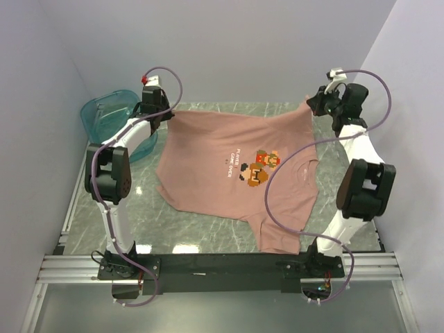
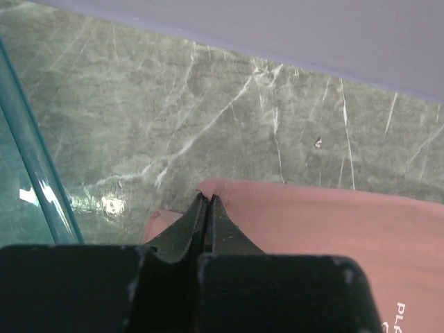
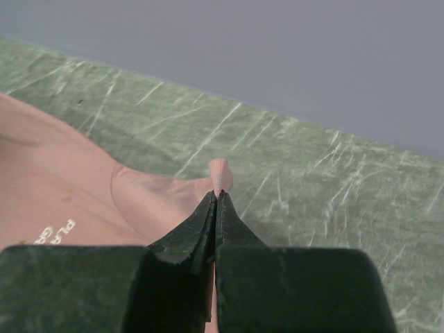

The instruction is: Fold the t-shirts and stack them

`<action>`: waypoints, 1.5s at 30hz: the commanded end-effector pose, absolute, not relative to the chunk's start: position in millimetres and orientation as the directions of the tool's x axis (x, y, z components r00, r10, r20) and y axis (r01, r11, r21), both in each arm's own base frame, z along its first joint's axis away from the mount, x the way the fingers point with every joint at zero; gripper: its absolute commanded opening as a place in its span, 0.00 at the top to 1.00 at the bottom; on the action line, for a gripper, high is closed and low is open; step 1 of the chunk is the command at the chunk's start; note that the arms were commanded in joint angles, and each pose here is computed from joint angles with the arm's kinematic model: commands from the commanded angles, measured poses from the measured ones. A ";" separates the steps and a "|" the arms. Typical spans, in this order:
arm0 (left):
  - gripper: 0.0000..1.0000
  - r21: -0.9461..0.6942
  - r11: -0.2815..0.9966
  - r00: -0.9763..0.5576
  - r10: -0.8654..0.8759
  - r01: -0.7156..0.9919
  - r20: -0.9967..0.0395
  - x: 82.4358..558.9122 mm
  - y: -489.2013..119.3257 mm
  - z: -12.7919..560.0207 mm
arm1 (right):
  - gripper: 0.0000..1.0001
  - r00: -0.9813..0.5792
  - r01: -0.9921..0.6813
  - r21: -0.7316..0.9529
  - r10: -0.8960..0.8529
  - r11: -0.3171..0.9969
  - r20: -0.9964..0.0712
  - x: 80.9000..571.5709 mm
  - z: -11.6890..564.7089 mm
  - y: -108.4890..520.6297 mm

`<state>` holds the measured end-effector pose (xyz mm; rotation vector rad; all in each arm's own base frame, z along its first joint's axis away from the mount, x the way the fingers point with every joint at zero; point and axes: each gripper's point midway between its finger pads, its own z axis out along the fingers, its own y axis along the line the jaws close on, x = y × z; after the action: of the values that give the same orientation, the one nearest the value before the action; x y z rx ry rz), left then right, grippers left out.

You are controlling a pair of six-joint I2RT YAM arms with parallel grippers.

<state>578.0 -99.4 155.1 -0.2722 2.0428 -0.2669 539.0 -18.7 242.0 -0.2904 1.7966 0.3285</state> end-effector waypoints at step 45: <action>1.00 -0.279 0.960 -0.447 -0.254 -0.010 -0.858 545.4 -81.2 170.3 | 1.00 -0.263 -0.479 0.020 -0.122 0.878 -0.957 399.0 216.2 11.7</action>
<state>535.5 -80.2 149.3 -0.2212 2.0695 -0.2639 406.6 12.9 214.1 -0.4180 1.8407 0.3891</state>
